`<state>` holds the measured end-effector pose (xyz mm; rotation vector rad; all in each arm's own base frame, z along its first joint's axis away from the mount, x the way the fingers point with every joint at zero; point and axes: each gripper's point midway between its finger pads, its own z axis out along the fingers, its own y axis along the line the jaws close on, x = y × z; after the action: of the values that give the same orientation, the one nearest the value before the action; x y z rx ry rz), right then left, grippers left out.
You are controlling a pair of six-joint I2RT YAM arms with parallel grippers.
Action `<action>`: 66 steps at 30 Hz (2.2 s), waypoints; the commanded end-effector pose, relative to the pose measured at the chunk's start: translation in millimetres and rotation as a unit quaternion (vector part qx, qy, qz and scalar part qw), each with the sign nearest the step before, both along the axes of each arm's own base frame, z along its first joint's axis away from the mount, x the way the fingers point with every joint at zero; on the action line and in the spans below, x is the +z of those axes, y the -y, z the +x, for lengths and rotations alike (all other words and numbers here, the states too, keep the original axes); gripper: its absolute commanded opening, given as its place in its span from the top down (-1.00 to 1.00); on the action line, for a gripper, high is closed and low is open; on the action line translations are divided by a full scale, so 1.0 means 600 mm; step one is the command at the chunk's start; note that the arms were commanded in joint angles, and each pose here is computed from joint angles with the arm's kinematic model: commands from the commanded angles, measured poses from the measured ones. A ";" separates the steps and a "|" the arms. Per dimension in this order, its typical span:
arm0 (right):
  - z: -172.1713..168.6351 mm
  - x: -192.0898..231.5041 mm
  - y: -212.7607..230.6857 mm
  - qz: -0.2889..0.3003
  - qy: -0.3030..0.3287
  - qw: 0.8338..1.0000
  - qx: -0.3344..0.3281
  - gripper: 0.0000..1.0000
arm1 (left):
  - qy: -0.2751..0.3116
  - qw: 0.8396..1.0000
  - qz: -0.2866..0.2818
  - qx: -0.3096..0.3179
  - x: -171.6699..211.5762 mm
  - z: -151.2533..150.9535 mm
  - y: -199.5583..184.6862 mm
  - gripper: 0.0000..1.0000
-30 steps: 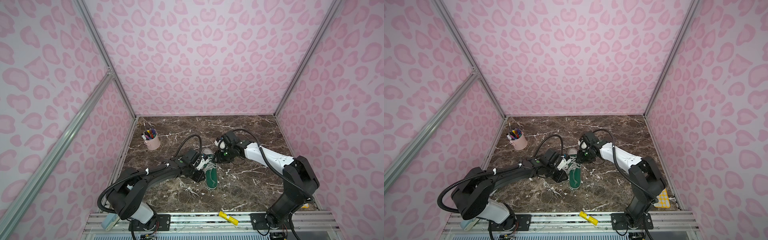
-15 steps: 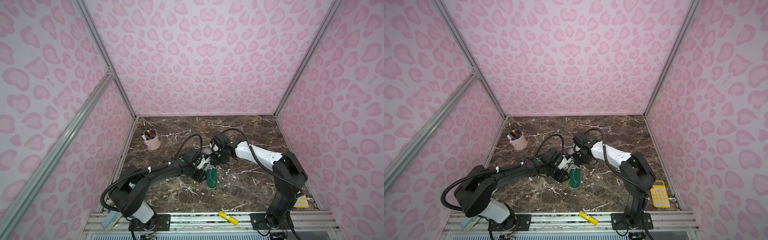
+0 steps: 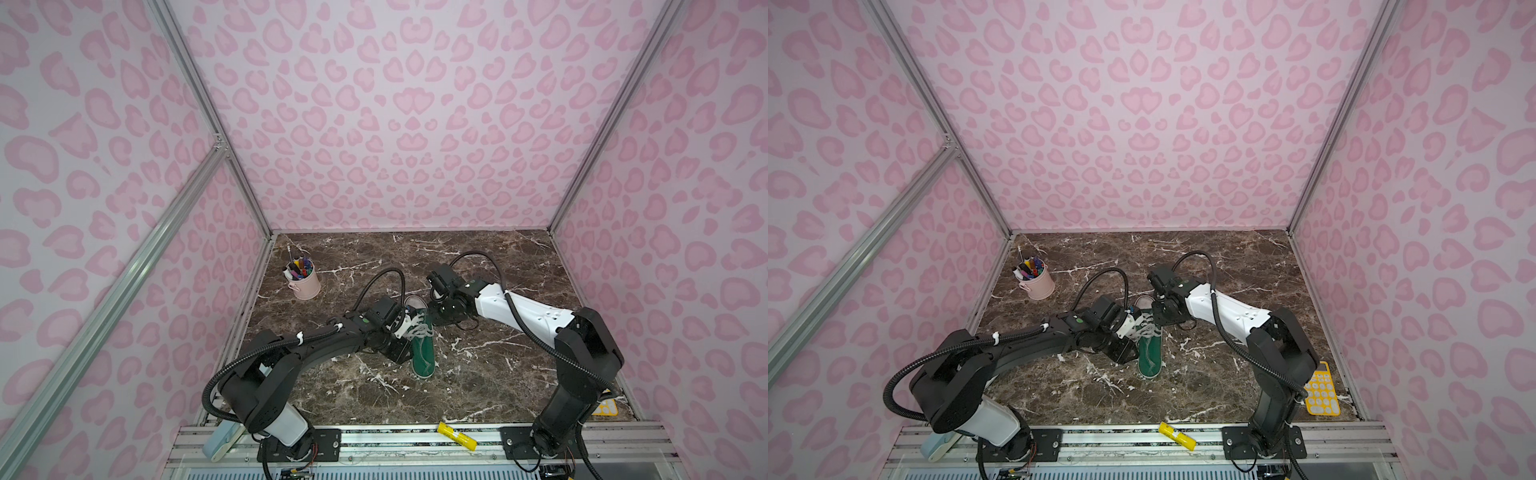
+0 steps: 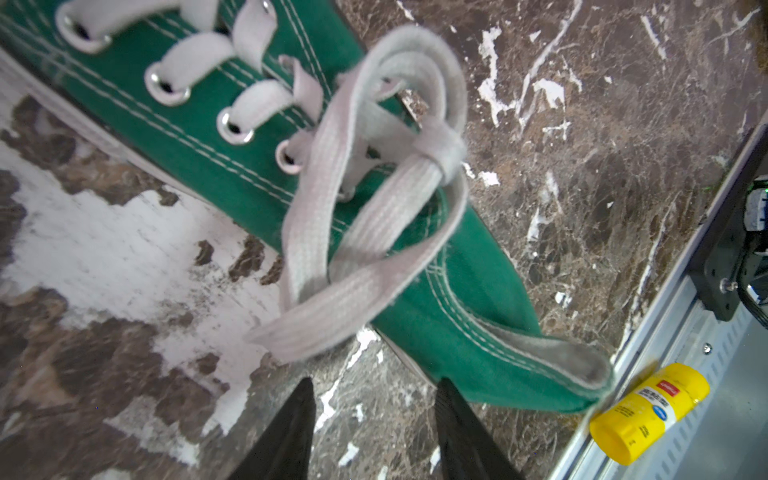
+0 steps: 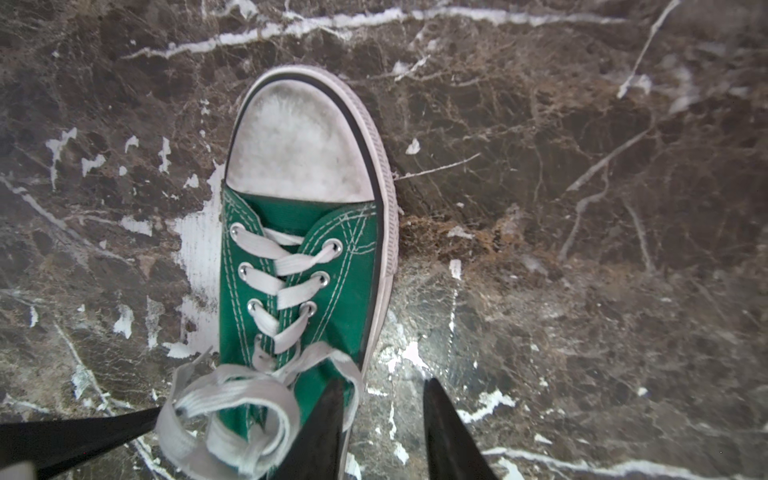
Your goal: Tie the shoes
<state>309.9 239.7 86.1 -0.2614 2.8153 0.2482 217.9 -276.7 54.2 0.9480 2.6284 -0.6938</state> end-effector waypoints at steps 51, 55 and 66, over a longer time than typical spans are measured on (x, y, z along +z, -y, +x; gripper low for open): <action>-0.026 0.020 -0.092 0.170 -0.025 0.981 0.087 0.73 | 0.020 0.998 -0.030 0.060 0.030 0.029 -0.058 -0.08; -0.023 0.026 -0.096 0.208 -0.023 0.975 0.080 0.75 | 0.019 0.997 -0.033 0.060 0.031 0.030 -0.055 -0.08; -0.026 0.034 -0.103 0.274 -0.021 0.959 0.073 0.56 | 0.009 0.992 -0.084 0.089 0.048 0.055 -0.027 -0.18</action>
<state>292.1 292.4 97.9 -0.3292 2.6837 0.9727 240.9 -247.9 71.5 0.7046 2.5999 -0.7643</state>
